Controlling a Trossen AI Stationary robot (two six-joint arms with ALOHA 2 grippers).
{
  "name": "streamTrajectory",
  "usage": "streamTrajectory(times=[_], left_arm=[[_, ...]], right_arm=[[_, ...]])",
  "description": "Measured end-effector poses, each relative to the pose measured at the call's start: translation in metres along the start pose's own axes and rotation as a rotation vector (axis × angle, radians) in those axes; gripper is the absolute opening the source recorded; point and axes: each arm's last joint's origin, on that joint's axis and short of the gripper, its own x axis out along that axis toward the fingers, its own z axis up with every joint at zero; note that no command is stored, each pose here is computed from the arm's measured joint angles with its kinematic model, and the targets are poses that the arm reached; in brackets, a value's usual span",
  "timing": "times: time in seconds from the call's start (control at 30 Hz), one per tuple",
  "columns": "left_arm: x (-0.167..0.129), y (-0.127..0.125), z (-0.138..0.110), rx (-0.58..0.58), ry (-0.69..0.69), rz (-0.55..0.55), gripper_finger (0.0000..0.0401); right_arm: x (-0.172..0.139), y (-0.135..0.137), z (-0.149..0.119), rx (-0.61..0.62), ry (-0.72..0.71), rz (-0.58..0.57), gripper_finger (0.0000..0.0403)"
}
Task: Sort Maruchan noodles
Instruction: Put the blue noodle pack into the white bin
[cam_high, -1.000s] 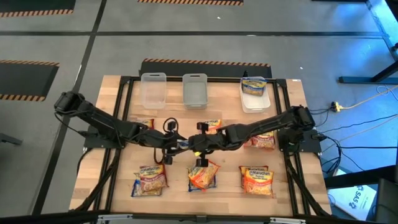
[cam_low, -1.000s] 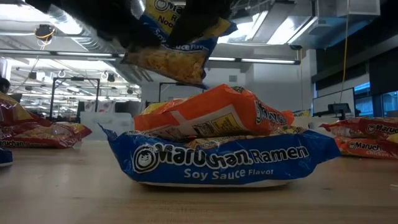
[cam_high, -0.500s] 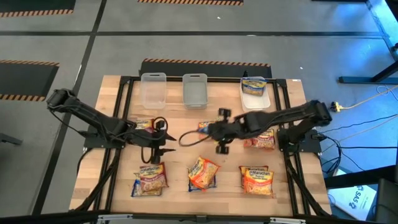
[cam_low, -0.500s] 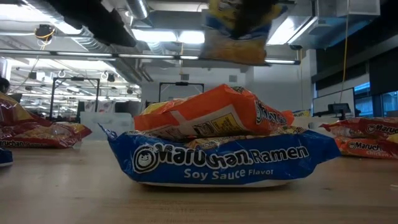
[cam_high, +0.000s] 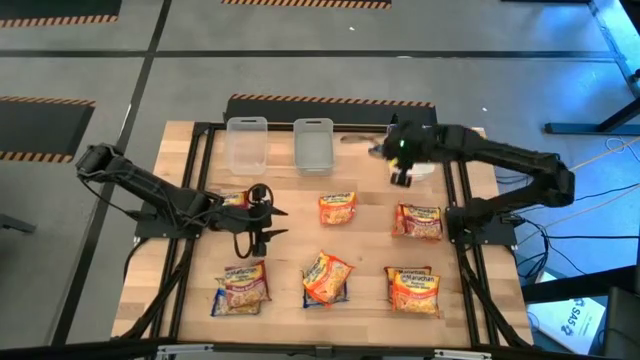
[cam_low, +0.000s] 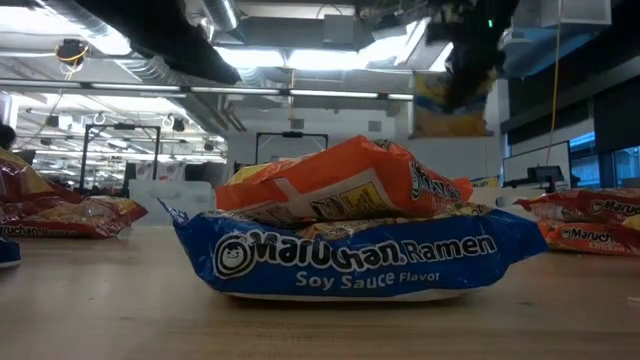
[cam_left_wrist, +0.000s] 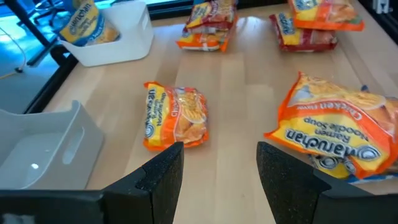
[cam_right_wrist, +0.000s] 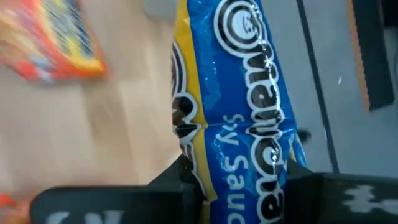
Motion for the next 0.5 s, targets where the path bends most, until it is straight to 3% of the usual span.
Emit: streamTrajectory(times=[0.2,0.5], left_arm=[[0.003,0.006,0.0,-0.013,0.004,0.026,0.0197],[0.004,0.009,0.002,-0.026,-0.004,0.038,0.0197]], right_arm=[[0.029,-0.041,-0.028,0.103,0.122,0.014,0.0061],[0.072,-0.054,-0.056,0.136,0.286,0.053,0.0062]])
